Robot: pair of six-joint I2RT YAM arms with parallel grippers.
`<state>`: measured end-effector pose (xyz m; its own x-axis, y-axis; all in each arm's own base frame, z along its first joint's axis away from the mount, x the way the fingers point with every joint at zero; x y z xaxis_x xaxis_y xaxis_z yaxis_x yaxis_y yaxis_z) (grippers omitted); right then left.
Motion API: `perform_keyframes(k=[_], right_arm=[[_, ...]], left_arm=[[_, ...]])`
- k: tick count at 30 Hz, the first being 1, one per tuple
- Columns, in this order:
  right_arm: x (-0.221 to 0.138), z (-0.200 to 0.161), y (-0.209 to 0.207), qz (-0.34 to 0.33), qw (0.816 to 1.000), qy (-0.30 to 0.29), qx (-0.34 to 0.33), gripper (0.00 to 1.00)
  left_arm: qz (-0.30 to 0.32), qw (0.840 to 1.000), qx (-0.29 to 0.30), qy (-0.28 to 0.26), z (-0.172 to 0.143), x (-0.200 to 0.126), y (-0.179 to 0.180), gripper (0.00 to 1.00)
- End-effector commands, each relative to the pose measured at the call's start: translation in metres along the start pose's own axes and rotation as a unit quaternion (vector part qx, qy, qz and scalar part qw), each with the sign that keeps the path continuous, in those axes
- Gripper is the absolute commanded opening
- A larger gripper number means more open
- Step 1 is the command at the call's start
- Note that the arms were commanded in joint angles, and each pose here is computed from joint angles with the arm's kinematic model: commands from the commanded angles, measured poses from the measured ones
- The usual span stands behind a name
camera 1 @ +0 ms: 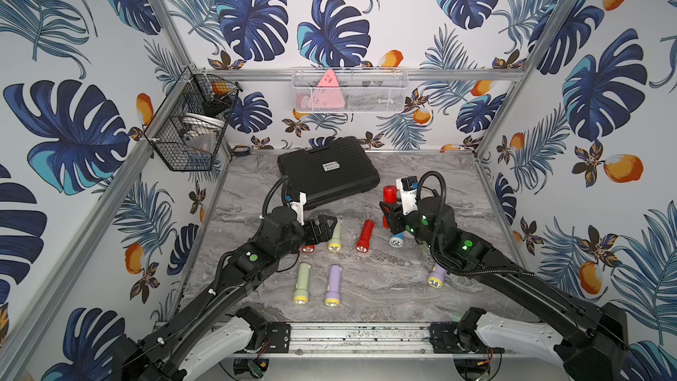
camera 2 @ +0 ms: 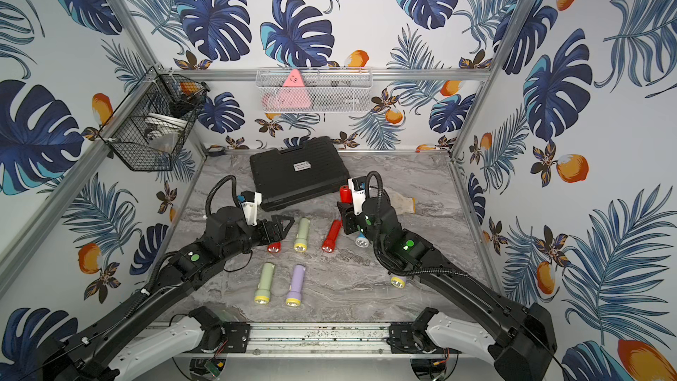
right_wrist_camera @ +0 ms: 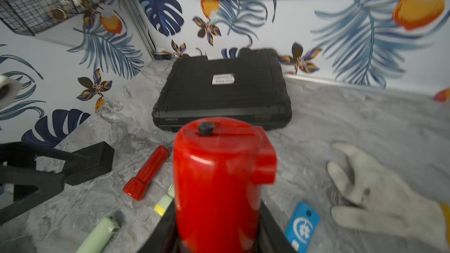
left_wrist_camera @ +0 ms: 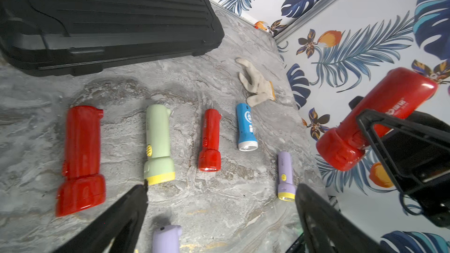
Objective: Close the plug at the bottom of the flashlight
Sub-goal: Close the plug of the flashlight, then place the flashlight at the center of the board.
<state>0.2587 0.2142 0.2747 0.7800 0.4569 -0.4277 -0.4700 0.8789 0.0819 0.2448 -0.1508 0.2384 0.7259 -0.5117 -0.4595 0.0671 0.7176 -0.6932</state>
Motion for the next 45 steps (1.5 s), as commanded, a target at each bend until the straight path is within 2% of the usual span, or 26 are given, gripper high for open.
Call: perform_keyframes(k=[1,5,10,16,23,33,35,45], right_arm=[[-0.006,-0.056,-0.001,-0.022,0.982,0.155,0.107,0.00],[-0.005,-0.078,0.012,-0.029,0.964,0.215,0.155,0.00],[0.003,-0.120,0.041,-0.025,0.941,0.289,0.174,0.00],[0.019,-0.173,0.076,-0.025,0.914,0.356,0.193,0.00],[0.026,-0.215,0.081,-0.044,0.891,0.377,0.250,0.00],[0.044,-0.231,0.086,-0.062,0.883,0.403,0.234,0.04],[0.044,-0.237,0.085,-0.067,0.877,0.414,0.234,0.07],[0.040,-0.245,0.081,-0.091,0.866,0.438,0.224,0.46]], left_arm=[[-0.011,0.999,0.023,-0.038,0.005,-0.001,0.004,0.99],[-0.025,0.999,0.019,-0.037,-0.004,-0.004,0.010,0.99],[-0.010,0.998,0.058,-0.010,-0.015,-0.005,0.018,0.99],[0.001,0.997,0.067,-0.037,-0.008,-0.014,0.019,0.99],[-0.003,0.997,0.068,-0.047,-0.007,-0.021,0.019,0.99],[-0.013,0.997,0.069,-0.041,-0.009,-0.020,0.016,0.99],[-0.013,0.997,0.069,-0.042,-0.008,-0.020,0.016,0.99],[-0.013,0.997,0.068,-0.039,-0.009,-0.019,0.016,0.99]])
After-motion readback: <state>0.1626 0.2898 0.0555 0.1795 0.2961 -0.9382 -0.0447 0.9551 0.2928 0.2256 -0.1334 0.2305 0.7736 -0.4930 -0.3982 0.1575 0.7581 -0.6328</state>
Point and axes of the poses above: each gripper's point midway between its finger pads, its own x axis out along the fingers, its own y axis along the line the jaws close on, z = x × y, the point moved 4 cm from there along -x, back along the fingers, and after that the axes turned 8 degrees about -x, right-handed, at the moved point
